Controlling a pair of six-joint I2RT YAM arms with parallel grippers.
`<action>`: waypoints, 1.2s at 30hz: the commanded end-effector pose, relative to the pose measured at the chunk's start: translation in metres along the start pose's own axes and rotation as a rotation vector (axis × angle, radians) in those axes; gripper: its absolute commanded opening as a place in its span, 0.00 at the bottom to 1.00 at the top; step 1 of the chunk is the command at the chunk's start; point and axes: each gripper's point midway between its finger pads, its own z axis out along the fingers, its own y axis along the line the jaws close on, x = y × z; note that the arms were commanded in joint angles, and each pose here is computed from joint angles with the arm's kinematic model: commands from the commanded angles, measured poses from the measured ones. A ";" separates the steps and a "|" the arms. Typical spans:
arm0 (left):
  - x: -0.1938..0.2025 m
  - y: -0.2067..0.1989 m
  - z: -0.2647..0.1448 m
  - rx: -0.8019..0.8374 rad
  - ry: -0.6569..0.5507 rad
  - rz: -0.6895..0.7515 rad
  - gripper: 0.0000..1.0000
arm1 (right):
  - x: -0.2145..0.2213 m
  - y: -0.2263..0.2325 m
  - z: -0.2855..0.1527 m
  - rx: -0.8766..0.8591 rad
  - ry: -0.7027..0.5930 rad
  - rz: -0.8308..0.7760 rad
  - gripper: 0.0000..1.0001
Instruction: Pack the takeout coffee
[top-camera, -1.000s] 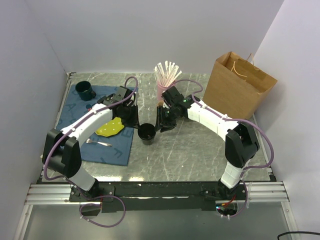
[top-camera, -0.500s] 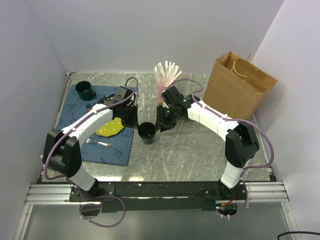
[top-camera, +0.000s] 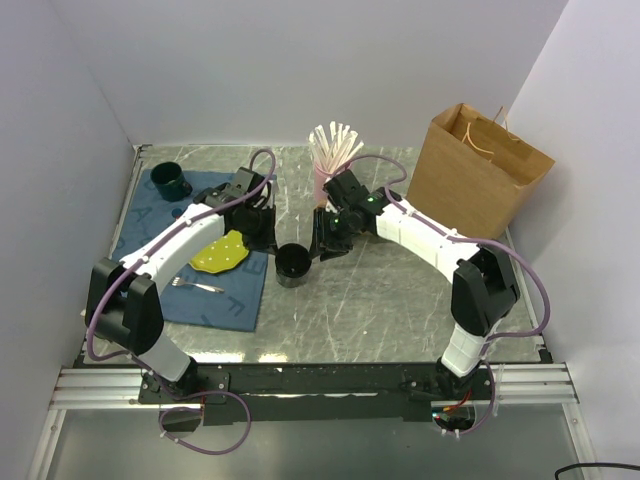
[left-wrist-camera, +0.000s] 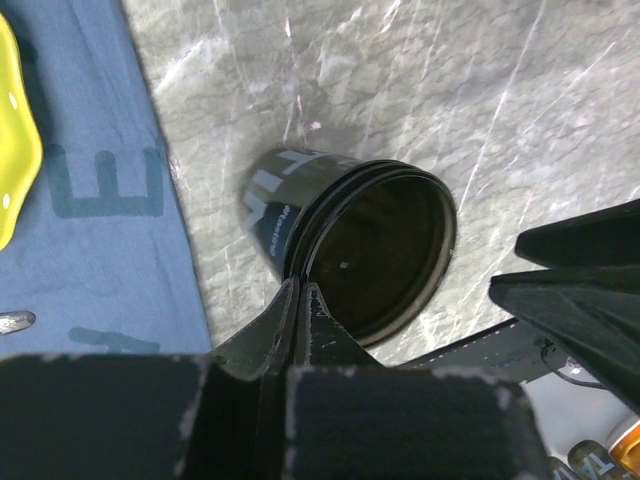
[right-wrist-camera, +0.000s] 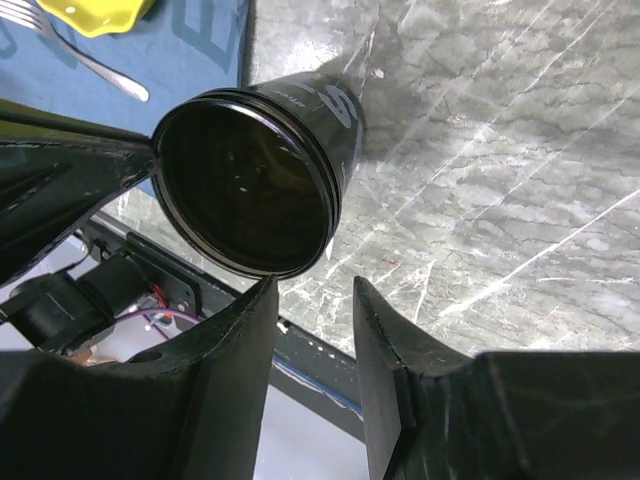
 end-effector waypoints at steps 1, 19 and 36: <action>-0.006 -0.006 -0.006 0.022 0.012 -0.035 0.01 | -0.011 0.015 -0.024 -0.061 -0.095 -0.006 0.43; -0.012 -0.022 -0.020 0.172 0.031 -0.104 0.01 | -0.017 0.018 -0.024 -0.092 -0.100 -0.010 0.45; -0.040 -0.018 -0.048 0.088 -0.070 -0.072 0.01 | -0.025 0.038 -0.066 -0.133 -0.167 -0.010 0.46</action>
